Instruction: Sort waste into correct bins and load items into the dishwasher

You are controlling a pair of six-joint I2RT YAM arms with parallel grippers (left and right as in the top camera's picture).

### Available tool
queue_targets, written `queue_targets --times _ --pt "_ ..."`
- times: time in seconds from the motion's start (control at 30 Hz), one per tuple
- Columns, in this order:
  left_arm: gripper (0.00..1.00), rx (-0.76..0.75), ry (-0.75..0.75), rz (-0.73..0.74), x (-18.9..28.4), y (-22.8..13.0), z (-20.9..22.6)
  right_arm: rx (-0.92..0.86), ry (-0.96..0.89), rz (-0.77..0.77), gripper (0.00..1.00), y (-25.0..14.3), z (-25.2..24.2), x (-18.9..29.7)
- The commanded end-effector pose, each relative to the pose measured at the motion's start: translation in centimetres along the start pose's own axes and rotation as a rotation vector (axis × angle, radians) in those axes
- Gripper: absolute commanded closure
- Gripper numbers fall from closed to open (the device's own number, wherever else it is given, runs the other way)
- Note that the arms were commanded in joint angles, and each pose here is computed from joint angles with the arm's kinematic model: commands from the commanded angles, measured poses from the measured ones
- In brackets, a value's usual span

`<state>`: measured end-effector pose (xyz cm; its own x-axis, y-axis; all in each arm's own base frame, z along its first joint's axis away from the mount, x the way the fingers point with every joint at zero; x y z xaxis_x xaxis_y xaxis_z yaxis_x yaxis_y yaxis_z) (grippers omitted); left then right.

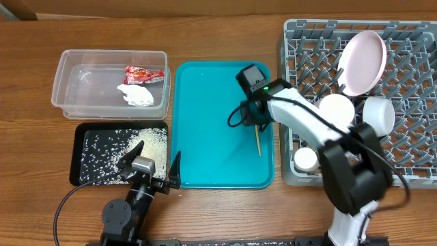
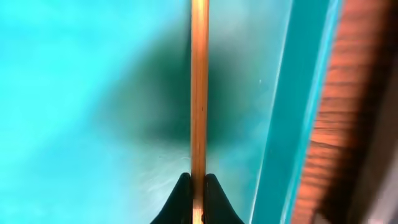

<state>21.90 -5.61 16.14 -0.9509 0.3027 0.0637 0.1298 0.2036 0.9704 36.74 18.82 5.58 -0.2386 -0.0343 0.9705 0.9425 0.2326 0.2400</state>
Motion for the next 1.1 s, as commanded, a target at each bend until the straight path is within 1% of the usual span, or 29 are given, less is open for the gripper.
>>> queue_targets --times 0.0,0.13,0.23,0.4,0.53,0.57,0.6,0.67,0.73,0.87,1.07 --pt "0.0 -0.01 -0.006 -0.007 0.0 0.1 0.0 -0.035 0.026 -0.239 0.96 3.6 -0.9 8.5" --pt "0.0 -0.01 -0.006 -0.008 0.0 0.1 0.0 -0.074 -0.054 -0.35 0.96 4.7 -4.7 12.4" --pt "0.0 -0.01 -0.006 -0.008 0.0 0.1 0.0 -0.05 -0.092 -0.382 0.96 5.2 -7.3 13.4" --pt "0.0 -0.01 -0.006 -0.008 0.0 0.1 0.0 -0.042 -0.147 -0.371 0.96 5.7 -11.1 11.9" --pt "0.0 -0.01 -0.006 -0.007 0.0 0.1 0.0 -0.066 -0.173 -0.317 0.96 5.8 -12.9 9.2" --pt "0.0 -0.01 -0.006 -0.008 0.0 0.1 0.0 -0.059 -0.177 -0.306 0.9 5.7 -13.2 8.7" --pt "0.0 -0.01 -0.006 -0.007 0.0 0.1 0.0 -0.06 -0.179 -0.298 0.78 5.7 -13.4 8.4" --pt "0.0 -0.01 -0.006 -0.007 0.0 0.1 0.0 -0.062 -0.179 -0.294 0.67 5.6 -13.5 8.5" --pt "0.0 -0.01 -0.006 -0.007 0.0 0.1 0.0 -0.058 -0.173 -0.31 0.61 5.7 -13.2 10.0" --pt "0.0 -0.01 -0.006 -0.007 0.0 0.1 0.0 -0.028 -0.137 -0.393 0.58 6.2 -11.2 15.4" --pt "0.0 -0.01 -0.006 -0.008 0.0 0.1 0.0 0.074 0.034 -0.585 0.53 4.7 -5.9 25.0"
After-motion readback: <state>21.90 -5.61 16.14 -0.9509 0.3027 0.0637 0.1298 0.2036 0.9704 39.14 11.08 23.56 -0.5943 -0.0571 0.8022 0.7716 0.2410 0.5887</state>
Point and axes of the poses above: each gripper's point midway between its finger pads, its own x axis back along the fingers, its own z axis along the line the jaws close on, y = z × x, the point moved 2 cm from there along x, back along the fingers, and after that the axes turned 9 degrees about x, right-handed, at the moved point
